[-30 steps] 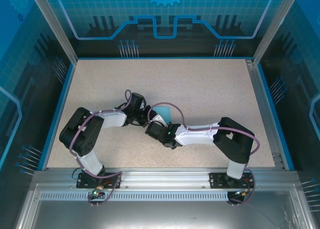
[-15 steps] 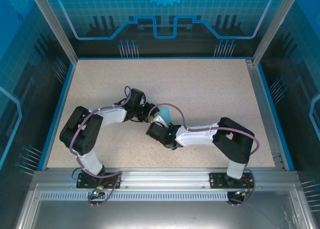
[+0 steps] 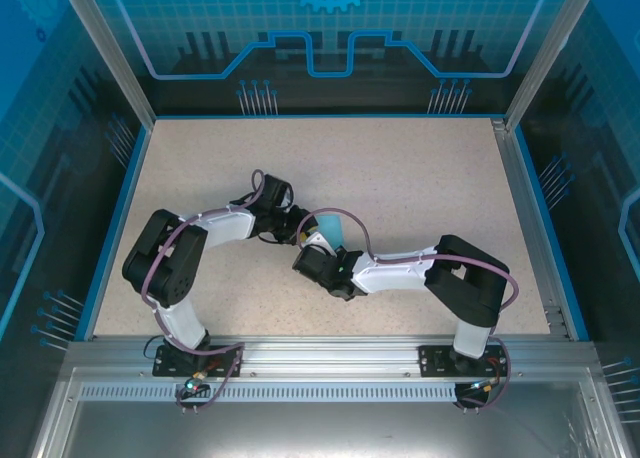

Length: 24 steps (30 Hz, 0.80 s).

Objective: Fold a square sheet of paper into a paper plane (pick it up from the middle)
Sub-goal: Fold the wing for the fifth time at the center of the table.

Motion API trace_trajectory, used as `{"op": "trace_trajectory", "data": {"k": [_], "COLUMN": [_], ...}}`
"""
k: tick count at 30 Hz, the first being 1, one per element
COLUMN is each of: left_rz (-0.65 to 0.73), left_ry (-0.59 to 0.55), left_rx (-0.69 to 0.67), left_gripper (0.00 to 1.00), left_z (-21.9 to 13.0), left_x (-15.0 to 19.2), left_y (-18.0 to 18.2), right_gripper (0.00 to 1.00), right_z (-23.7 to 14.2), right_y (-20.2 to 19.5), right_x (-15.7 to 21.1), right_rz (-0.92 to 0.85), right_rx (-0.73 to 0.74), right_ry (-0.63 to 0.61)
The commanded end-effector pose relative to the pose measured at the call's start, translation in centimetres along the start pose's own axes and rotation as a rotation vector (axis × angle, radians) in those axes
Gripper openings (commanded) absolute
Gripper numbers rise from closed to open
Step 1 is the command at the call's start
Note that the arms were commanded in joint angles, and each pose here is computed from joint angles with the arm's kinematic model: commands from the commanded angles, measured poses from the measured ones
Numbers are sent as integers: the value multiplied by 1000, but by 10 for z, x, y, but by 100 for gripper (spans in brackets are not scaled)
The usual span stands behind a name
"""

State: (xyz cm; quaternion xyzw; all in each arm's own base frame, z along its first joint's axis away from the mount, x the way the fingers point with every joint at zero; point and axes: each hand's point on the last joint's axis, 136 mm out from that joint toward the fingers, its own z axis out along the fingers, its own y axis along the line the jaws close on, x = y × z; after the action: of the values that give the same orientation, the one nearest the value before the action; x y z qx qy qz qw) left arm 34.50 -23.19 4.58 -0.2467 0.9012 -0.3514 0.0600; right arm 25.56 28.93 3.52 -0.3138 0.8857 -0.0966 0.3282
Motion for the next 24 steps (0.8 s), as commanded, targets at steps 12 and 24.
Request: {"op": "trace_trajectory", "data": {"k": [12, 24], "left_rz": [-31, -39], "left_ry": [21, 27], "left_rx": [-11, -16], "left_gripper": [27, 3], "left_z": [8, 8], "left_x": [-6, -6], "left_y": [0, -2], "right_gripper": [7, 18], "right_z": [-7, -8], "right_y": [-3, -3], "right_x": [-7, -1], "right_rz": [37, 36], "right_rx": [-48, -56], "right_ry": [-47, -32]}}
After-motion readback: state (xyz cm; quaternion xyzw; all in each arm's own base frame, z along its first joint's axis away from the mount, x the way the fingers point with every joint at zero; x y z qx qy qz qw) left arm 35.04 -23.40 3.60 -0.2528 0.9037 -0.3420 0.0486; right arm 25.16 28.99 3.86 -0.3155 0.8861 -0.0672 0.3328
